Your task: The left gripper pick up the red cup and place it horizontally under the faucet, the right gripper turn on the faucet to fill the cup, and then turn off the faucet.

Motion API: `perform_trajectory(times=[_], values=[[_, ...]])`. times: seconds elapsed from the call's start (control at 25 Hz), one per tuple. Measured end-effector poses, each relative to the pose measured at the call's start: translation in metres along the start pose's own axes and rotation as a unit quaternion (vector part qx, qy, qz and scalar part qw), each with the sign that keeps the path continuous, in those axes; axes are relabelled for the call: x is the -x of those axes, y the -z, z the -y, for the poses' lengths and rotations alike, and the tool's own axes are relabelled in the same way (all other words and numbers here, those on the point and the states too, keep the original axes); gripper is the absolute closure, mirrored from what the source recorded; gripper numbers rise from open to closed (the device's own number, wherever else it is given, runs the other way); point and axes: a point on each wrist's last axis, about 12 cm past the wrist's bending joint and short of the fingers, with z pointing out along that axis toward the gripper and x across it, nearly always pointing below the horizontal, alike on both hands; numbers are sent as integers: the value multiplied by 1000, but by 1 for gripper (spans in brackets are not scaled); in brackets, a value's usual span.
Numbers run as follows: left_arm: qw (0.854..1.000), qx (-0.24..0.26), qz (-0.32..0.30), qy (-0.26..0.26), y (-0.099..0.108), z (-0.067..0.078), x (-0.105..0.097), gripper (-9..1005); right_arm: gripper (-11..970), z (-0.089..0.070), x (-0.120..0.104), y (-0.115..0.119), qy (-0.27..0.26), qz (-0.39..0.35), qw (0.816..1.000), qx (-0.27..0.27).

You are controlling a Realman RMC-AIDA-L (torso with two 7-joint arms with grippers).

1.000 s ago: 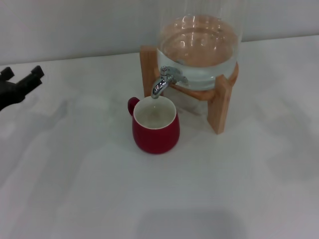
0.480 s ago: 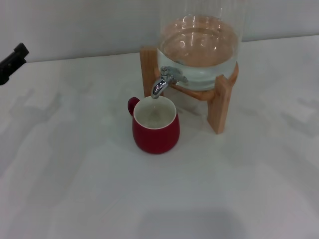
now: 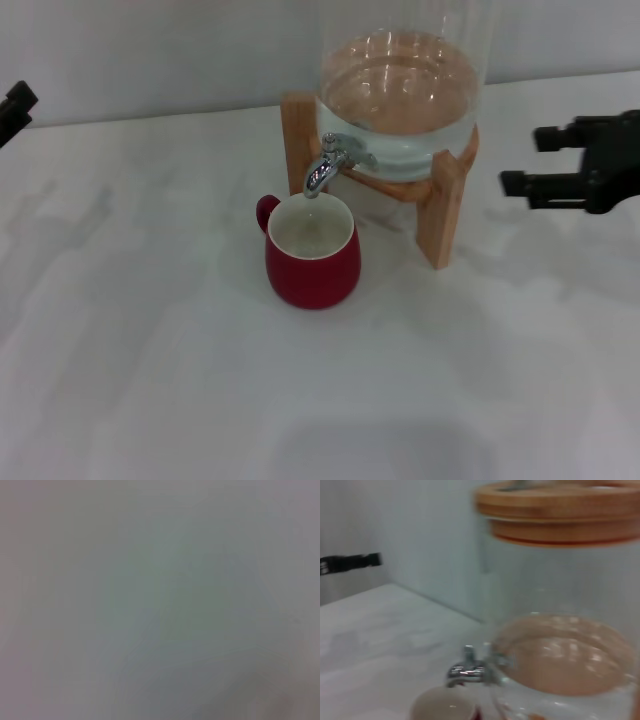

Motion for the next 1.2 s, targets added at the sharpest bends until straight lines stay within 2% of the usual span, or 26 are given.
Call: perform_trajectory(times=[0.16, 0.32, 0.36, 0.68, 1.0, 1.2], values=[[1000, 5, 0, 0, 1, -2, 0, 109, 238, -22, 18, -10, 34, -6, 999, 22], [1000, 11, 4, -1, 2, -4, 2, 109, 238, -32, 25, -19, 46, -7, 999, 28], [1000, 11, 4, -2, 2, -5, 2, 109, 238, -37, 27, -27, 51, -12, 998, 24], [1000, 13, 5, -7, 1, -6, 5, 108, 238, -50, 27, -55, 61, -6, 998, 20], [1000, 17, 10, -10, 5, -8, 8, 108, 238, -62, 24, -72, 60, 1, 998, 32], [1000, 13, 9, -10, 4, -7, 7, 108, 238, -60, 20, -77, 51, 4, 998, 22]])
